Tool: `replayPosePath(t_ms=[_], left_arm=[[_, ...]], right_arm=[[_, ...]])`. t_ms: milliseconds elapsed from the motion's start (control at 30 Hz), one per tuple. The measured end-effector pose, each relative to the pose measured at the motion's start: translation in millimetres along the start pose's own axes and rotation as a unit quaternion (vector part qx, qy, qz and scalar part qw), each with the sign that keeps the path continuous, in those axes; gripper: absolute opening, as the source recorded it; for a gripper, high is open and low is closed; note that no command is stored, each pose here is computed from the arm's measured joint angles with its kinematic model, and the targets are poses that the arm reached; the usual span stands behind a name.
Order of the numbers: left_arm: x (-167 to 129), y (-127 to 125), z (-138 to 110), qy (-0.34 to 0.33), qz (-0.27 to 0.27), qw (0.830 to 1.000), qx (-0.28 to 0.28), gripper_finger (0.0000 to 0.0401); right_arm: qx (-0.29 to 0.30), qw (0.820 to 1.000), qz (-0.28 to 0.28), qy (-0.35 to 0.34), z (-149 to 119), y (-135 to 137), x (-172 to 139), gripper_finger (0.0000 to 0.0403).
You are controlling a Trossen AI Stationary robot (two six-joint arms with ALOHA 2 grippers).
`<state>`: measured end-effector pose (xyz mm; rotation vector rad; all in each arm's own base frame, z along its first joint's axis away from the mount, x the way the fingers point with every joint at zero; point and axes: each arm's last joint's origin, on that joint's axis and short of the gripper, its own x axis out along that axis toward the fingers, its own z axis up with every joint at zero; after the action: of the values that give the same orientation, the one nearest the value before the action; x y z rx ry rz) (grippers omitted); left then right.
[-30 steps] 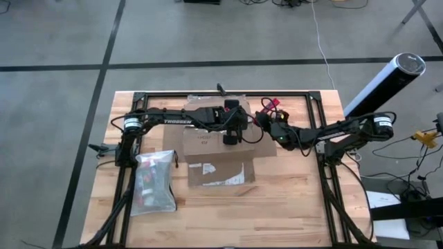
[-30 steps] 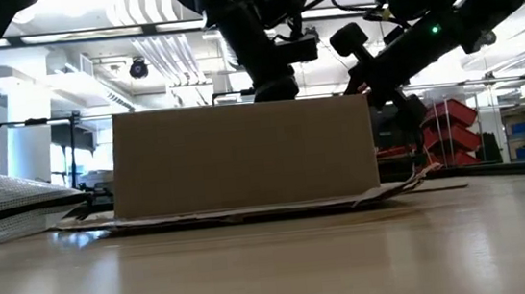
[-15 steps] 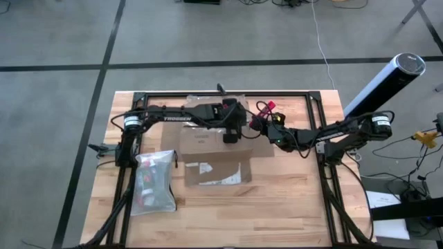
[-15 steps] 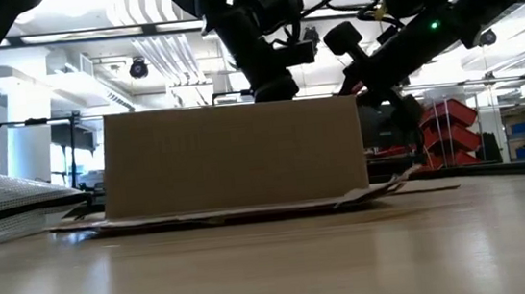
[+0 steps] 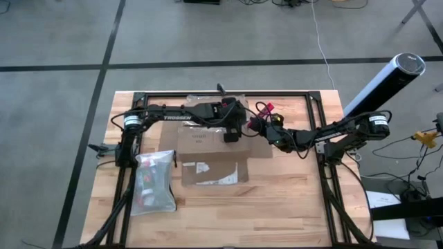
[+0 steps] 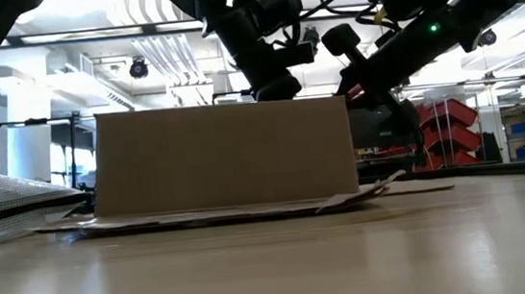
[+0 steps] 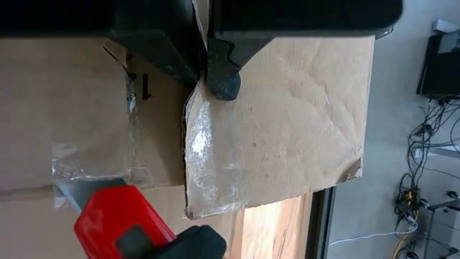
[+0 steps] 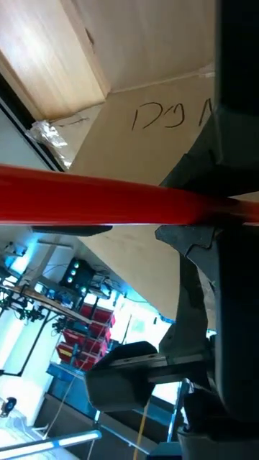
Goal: Unpack boxes
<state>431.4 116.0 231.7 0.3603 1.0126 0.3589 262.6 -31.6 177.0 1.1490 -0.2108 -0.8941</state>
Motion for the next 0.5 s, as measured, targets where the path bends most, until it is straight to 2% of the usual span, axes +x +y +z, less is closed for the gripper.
replayPosePath(t_ms=[233,500], left_arm=[[0,0,2,-0.011,-0.006,1.000,-0.021,0.0000],[-2,-6,5,-0.016,-0.007,1.000,-0.019,0.0000]], right_arm=[[-0.004,0.999,-0.016,-0.038,14,-3,11,0.0015],[-0.021,0.997,-0.027,-0.066,26,-5,19,0.0015]])
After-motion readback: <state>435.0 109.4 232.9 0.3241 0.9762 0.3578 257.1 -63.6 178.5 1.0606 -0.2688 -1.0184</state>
